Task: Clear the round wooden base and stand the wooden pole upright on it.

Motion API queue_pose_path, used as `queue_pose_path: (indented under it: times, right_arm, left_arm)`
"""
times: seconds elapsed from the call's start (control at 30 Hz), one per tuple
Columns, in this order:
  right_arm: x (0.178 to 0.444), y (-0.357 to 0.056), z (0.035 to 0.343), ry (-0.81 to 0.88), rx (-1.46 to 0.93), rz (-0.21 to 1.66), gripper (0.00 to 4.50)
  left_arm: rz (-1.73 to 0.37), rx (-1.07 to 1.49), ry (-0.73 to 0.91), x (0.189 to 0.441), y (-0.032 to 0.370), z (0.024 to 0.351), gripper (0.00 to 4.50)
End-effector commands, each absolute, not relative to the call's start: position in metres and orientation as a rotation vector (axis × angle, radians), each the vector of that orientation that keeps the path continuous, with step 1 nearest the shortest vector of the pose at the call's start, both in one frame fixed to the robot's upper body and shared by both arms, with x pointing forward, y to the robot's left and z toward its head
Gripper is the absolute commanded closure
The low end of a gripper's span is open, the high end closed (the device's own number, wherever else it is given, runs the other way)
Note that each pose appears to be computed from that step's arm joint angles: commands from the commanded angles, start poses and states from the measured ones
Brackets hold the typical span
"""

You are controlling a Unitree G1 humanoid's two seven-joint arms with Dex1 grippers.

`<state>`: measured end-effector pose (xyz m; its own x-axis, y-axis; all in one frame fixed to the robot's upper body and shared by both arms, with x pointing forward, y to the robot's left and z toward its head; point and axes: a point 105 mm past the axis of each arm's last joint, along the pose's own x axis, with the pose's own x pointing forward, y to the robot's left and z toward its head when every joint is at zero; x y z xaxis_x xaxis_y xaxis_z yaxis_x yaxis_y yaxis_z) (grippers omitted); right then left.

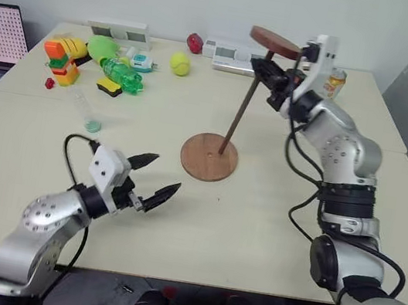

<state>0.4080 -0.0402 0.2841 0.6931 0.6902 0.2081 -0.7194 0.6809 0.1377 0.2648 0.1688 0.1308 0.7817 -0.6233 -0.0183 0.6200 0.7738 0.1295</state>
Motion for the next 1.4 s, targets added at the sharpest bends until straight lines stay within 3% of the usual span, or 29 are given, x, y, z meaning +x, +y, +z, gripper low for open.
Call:
queue_pose_path:
  times: [0.03,0.37,0.57,0.83,1.07,1.3,1.33,1.4]
  right_arm:
    - [0.399,-0.028,0.305,-0.245,0.189,0.829,4.16]
    - [0.413,-0.025,0.285,-0.227,0.111,0.792,4.16]
    - [0.407,-0.016,0.274,-0.21,0.084,0.823,4.16]
    - [0.384,0.007,0.243,-0.231,-0.168,0.919,4.16]
    - [0.397,0.005,0.21,-0.107,-0.125,0.839,4.16]
    - [0.392,0.003,0.207,-0.084,-0.102,0.876,4.16]
    - [0.389,0.002,0.208,-0.08,-0.1,0.895,3.53]
    - [0.385,0.001,0.209,-0.074,-0.103,0.914,3.14]
  left_arm:
    - [-0.612,0.161,-0.11,0.26,0.168,0.147,0.0]
    - [-0.607,0.135,-0.119,0.256,0.158,0.148,0.0]
    - [-0.609,0.142,-0.121,0.258,0.16,0.15,0.0]
    - [-0.613,0.151,-0.129,0.261,0.16,0.153,0.0]
    - [-0.617,0.137,-0.134,0.261,0.156,0.152,0.0]
    - [-0.612,0.127,-0.128,0.261,0.159,0.151,0.0]
    - [-0.618,0.123,-0.123,0.262,0.161,0.152,0.0]
    - [-0.636,0.118,-0.109,0.264,0.162,0.152,0.0]
